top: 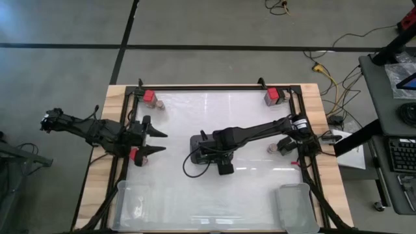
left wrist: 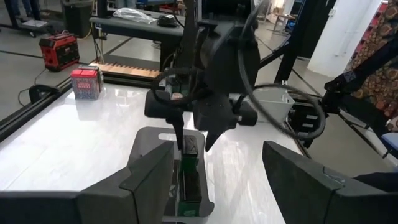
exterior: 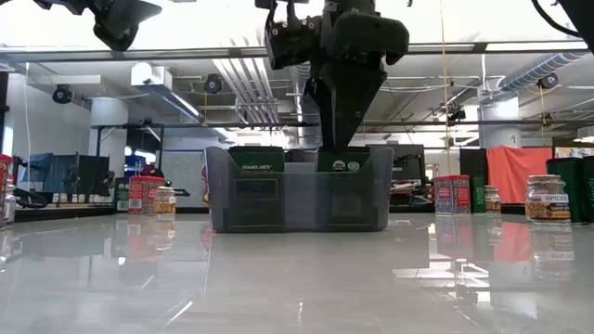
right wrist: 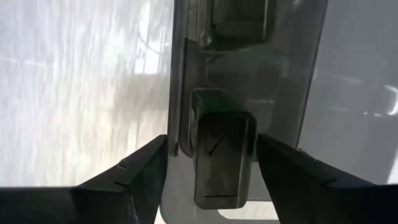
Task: Sort spices by type
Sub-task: Put the black seasoning can into the black bin
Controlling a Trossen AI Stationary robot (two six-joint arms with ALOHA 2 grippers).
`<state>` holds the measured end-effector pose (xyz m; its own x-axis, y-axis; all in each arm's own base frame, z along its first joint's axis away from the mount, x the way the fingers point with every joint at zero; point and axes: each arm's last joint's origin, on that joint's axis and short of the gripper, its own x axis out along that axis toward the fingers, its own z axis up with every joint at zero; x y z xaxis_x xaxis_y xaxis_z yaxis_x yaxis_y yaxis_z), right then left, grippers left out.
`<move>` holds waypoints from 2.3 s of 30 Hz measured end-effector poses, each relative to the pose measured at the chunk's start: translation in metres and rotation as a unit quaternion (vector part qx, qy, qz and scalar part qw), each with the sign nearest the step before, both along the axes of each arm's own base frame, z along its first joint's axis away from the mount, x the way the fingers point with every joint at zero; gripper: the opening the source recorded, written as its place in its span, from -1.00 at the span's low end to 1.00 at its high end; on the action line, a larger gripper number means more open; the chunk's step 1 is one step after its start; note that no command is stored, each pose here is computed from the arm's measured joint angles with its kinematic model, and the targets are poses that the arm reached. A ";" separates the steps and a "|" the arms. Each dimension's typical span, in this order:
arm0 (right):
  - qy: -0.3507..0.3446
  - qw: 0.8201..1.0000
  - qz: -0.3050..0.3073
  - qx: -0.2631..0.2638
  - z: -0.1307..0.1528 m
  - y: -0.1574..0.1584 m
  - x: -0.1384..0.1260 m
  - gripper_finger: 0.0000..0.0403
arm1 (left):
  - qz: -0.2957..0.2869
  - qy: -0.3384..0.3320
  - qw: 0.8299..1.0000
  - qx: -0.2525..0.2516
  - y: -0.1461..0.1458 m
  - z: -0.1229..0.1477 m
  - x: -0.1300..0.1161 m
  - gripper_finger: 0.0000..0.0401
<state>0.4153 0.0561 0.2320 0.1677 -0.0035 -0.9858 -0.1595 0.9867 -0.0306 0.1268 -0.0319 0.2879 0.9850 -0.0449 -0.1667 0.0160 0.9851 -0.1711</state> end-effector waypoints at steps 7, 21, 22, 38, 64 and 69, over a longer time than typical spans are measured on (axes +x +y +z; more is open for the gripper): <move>-0.045 0.997 -0.013 -0.053 0.052 0.006 -0.029 0.33 | -0.024 -0.007 0.999 0.033 -0.001 0.001 0.001 0.15; -0.040 0.964 -0.260 -0.025 0.089 0.017 -0.139 0.65 | -0.116 -0.067 0.990 0.043 -0.013 0.008 0.019 0.15; -0.035 0.959 -0.279 -0.024 0.087 0.016 -0.147 0.68 | -0.116 -0.065 0.990 0.043 -0.013 0.007 0.021 0.15; 0.137 0.971 -0.167 -0.106 0.041 0.019 -0.219 0.83 | -0.097 -0.041 0.994 0.032 -0.017 -0.001 0.037 0.15; 0.232 0.950 -0.166 -0.127 -0.016 -0.039 -0.231 0.83 | -0.086 -0.006 0.996 0.037 -0.023 -0.016 0.058 0.15; 0.245 0.947 -0.168 -0.124 -0.020 -0.043 -0.230 0.83 | -0.086 -0.007 0.996 0.037 -0.022 -0.015 0.057 0.15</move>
